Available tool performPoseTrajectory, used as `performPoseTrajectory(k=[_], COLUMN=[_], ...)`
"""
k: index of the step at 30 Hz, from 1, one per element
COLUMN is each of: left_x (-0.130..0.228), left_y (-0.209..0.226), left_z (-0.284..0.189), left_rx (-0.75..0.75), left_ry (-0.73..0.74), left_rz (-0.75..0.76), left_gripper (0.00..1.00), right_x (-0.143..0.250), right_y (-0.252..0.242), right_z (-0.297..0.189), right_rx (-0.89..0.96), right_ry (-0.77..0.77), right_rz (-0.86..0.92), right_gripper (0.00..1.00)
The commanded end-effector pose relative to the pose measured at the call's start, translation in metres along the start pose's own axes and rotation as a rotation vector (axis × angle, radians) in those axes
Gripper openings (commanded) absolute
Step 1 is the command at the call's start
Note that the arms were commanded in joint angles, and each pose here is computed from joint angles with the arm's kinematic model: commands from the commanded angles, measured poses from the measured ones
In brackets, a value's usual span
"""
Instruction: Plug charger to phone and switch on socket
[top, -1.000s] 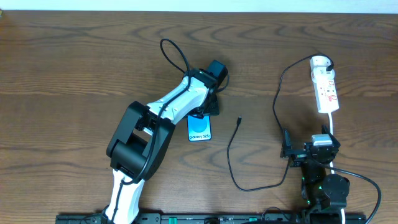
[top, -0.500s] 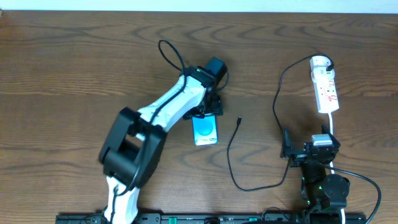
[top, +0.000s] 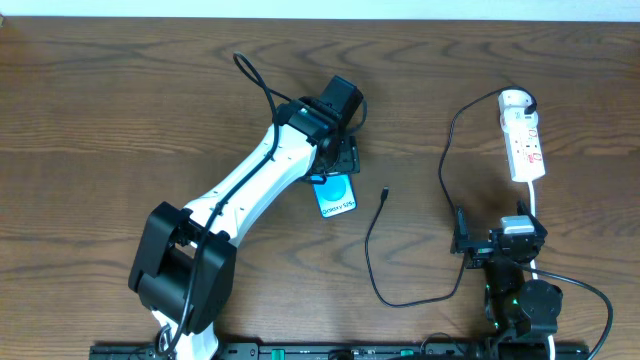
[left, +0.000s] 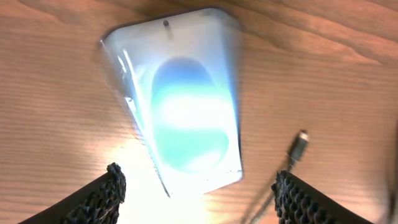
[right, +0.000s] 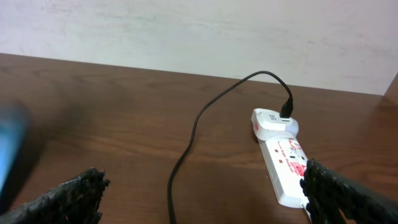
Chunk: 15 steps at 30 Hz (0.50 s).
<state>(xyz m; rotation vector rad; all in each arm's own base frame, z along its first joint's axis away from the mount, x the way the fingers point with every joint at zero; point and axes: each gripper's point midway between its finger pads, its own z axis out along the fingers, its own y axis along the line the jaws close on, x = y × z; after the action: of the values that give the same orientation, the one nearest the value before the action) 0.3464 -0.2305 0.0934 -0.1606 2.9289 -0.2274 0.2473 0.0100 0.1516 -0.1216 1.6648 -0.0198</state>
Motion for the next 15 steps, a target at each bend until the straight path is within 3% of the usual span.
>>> performPoseTrajectory(k=[1, 6, 7, 9, 15], left_x=[-0.004, -0.003, -0.002, 0.0, -0.005], left_y=[0.024, 0.028, 0.029, 0.026, 0.025], left_z=[0.02, 0.05, 0.054, 0.063, 0.075], left_rx=[-0.131, -0.172, -0.176, -0.169, -0.166], left_ry=[-0.028, -0.004, 0.002, 0.016, -0.017], left_rz=[0.009, 0.012, 0.012, 0.001, -0.208], left_gripper=[0.77, 0.78, 0.86, 0.91, 1.0], right_x=[0.001, 0.001, 0.001, 0.001, 0.001], right_y=[0.002, 0.002, 0.002, 0.002, 0.002], right_z=[0.0, 0.0, 0.0, 0.0, 0.0], right_rx=[-0.006, -0.006, -0.006, -0.006, -0.007], right_ry=[0.002, 0.002, 0.002, 0.002, 0.002], right_rz=[-0.011, -0.011, -0.011, -0.011, -0.011], right_gripper=[0.99, 0.99, 0.99, 0.99, 0.99])
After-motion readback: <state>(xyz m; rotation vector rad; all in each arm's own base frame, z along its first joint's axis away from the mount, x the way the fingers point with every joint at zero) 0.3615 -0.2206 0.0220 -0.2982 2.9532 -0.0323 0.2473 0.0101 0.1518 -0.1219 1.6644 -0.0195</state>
